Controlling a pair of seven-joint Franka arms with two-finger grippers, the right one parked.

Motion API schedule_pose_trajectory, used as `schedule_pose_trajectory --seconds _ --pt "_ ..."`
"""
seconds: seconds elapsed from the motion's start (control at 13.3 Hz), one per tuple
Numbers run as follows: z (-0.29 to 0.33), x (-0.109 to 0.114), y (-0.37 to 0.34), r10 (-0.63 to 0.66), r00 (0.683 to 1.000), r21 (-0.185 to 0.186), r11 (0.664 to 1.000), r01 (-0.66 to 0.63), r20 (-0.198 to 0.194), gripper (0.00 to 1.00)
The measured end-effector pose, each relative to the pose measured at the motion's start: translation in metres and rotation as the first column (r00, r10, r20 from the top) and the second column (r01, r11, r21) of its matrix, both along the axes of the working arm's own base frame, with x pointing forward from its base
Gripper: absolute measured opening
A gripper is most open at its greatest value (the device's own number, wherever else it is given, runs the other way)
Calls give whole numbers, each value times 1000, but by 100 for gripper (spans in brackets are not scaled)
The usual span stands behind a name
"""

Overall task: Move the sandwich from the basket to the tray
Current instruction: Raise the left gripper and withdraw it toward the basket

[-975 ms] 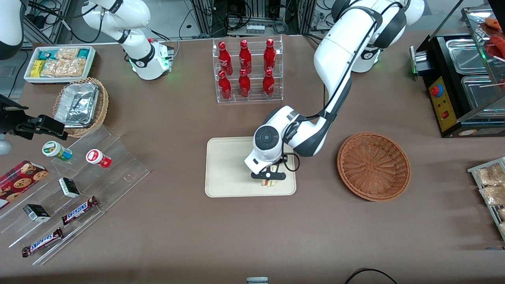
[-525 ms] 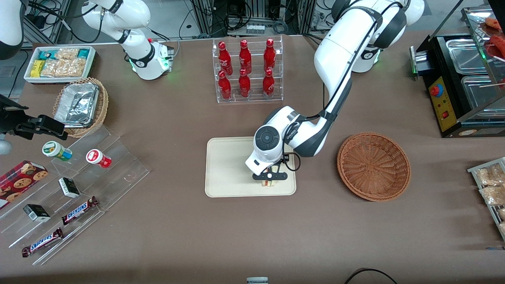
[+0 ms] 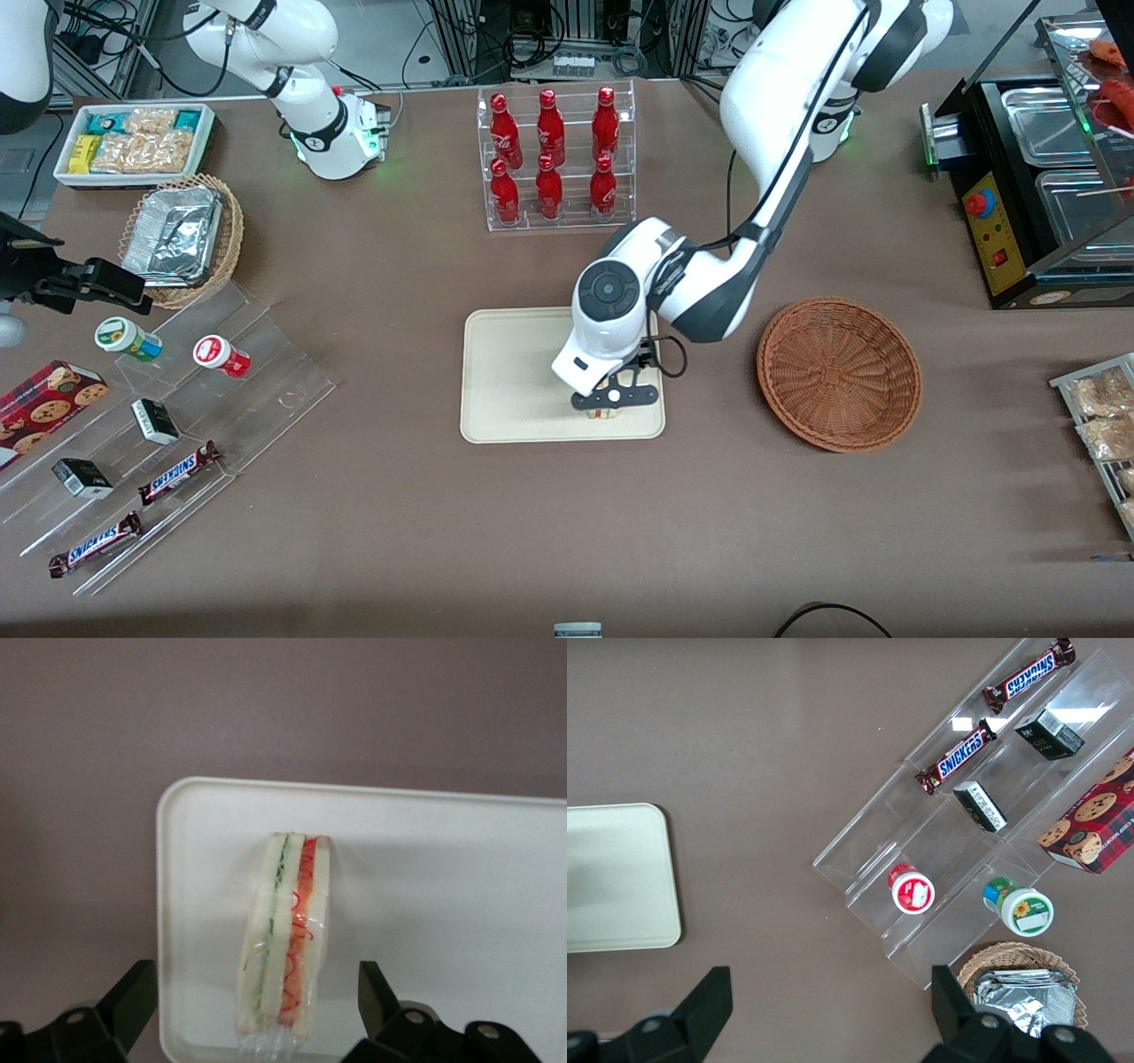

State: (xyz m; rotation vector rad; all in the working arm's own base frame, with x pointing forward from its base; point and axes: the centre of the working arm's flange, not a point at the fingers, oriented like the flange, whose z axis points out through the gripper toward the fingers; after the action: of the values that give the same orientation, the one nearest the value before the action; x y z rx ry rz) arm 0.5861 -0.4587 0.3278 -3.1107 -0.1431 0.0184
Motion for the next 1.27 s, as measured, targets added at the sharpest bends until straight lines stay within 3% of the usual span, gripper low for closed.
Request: schedule_pose_trajectory --seconds 0.3,0.45,0.82,1.27 --pt "77 21 28 56 995 -31 998 -54 81 100" --pt "102 31 56 89 992 -15 996 -88 86 100" --pt "152 53 143 158 986 21 987 -159 45 100" --pt "222 50 270 179 981 5 984 -179 -75 100"
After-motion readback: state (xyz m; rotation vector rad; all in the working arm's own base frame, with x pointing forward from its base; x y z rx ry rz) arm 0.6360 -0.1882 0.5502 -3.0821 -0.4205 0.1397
